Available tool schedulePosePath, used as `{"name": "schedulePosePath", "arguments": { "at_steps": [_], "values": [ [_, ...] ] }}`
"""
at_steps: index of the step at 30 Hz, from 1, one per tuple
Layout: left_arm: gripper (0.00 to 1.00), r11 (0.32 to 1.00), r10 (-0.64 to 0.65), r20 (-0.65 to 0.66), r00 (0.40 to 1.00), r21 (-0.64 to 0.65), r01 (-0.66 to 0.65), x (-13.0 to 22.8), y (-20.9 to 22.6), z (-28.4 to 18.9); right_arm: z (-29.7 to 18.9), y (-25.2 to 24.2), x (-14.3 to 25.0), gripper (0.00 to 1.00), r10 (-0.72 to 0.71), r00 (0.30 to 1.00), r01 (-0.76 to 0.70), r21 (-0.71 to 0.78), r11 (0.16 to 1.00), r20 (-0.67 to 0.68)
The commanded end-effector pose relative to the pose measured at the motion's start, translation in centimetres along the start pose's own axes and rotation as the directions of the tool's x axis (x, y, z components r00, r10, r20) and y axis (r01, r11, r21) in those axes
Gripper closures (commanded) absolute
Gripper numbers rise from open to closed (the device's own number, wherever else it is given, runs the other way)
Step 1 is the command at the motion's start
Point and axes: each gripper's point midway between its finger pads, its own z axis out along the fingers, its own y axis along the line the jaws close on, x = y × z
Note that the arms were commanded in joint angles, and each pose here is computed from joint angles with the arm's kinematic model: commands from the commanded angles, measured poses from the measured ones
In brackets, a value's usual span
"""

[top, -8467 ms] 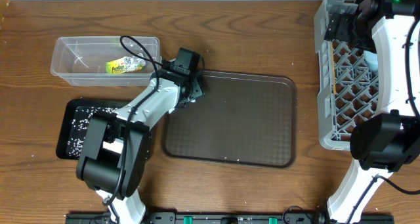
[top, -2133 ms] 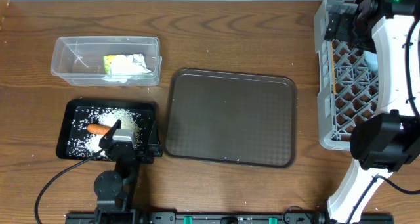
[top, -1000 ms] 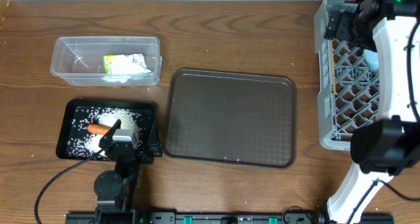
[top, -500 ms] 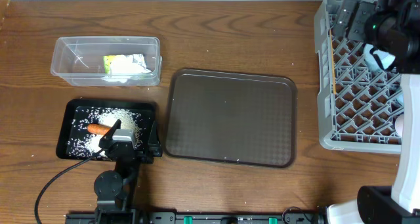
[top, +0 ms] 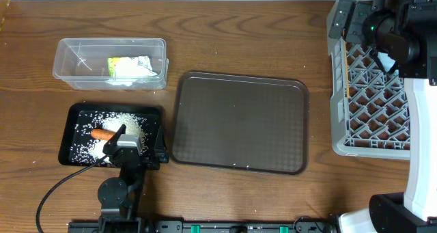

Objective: Sort waste into correct bins and load items into the dishwasher rack

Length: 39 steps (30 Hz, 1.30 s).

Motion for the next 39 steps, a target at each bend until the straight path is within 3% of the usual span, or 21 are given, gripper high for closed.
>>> {"name": "schedulePosePath", "arguments": {
  "at_steps": [1,10,18,22,32,39],
  "values": [
    [0.02,1.000,0.006,-0.038,0.999,-0.007,-0.006,1.5,0.2,0.1,-0.5,0.3,0.3,0.01,0.020,1.000,-0.020,0.000,1.000,0.001],
    [0.02,1.000,0.006,-0.038,0.999,-0.007,-0.006,1.5,0.2,0.1,-1.7,-1.3,2.4,0.01,0.041,0.989,-0.043,0.008,0.999,0.139],
    [0.02,1.000,0.006,-0.038,0.999,-0.007,-0.006,1.5,0.2,0.1,0.2,-3.3,10.8,0.01,0.201,0.961,-0.194,-0.051,0.980,0.190],
    [0.02,1.000,0.006,-0.038,0.999,-0.007,-0.006,1.5,0.2,0.1,0.8,-3.9,13.2,0.01,0.280,0.922,-0.259,-0.111,0.959,0.266],
    [0.02,1.000,0.006,-0.038,0.999,-0.007,-0.006,1.5,0.2,0.1,1.6,-4.6,18.5,0.01,0.316,0.830,-0.210,-0.269,0.940,0.460],
    [0.02,1.000,0.006,-0.038,0.999,-0.007,-0.006,1.5,0.2,0.1,0.1,-5.1,20.2,0.01,0.363,0.723,-0.168,-0.360,0.918,0.588]
  ]
}}
